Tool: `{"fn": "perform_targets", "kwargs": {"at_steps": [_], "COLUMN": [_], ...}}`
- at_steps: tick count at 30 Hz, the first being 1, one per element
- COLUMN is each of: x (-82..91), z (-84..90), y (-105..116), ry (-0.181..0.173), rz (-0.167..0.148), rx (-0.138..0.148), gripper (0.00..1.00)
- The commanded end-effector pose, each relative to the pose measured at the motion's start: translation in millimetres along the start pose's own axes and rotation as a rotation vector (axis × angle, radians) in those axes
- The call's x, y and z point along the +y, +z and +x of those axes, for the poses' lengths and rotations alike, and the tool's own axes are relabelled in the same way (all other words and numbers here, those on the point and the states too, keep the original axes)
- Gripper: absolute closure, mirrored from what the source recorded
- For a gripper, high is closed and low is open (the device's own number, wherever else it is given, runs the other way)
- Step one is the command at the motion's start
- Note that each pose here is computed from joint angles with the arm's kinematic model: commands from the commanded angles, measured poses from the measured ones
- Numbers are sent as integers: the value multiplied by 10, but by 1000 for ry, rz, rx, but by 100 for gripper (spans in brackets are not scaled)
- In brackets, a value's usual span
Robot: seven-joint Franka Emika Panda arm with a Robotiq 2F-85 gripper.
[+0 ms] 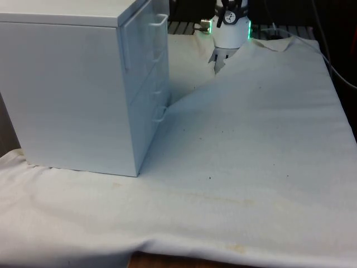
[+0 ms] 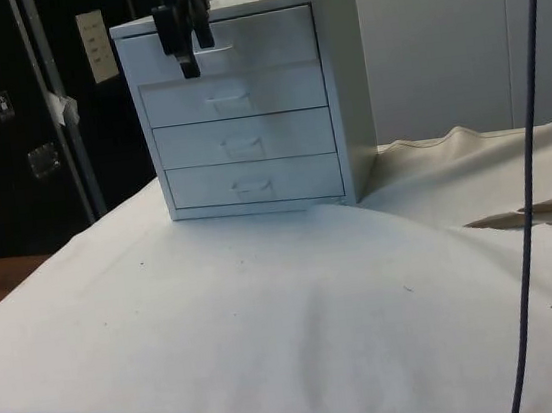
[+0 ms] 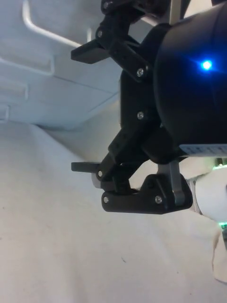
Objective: Open the drawer, then close it.
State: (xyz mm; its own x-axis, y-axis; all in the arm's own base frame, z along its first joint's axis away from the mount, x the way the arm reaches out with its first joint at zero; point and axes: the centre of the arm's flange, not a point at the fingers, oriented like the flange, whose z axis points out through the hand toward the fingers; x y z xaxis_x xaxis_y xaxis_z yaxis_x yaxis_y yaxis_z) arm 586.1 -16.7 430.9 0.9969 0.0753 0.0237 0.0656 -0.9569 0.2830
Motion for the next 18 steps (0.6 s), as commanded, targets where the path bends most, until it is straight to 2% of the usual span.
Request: {"fn": "perform_targets", "kwargs": {"at_steps": [1, 2, 9, 10, 11, 17, 18], "x": [2, 14, 12, 11, 15, 7, 15], "z": [3, 15, 31, 17, 32, 38, 23], "y": [10, 28, 81, 82, 82, 87, 86], "ry": [-1, -1, -1, -1, 0, -2, -4], "rz": [-5, -19, -69, -53, -77, -127, -113], "rx": [0, 4, -1, -11, -3, -9, -9], "gripper": [0, 0, 0, 0, 0, 0, 0]}}
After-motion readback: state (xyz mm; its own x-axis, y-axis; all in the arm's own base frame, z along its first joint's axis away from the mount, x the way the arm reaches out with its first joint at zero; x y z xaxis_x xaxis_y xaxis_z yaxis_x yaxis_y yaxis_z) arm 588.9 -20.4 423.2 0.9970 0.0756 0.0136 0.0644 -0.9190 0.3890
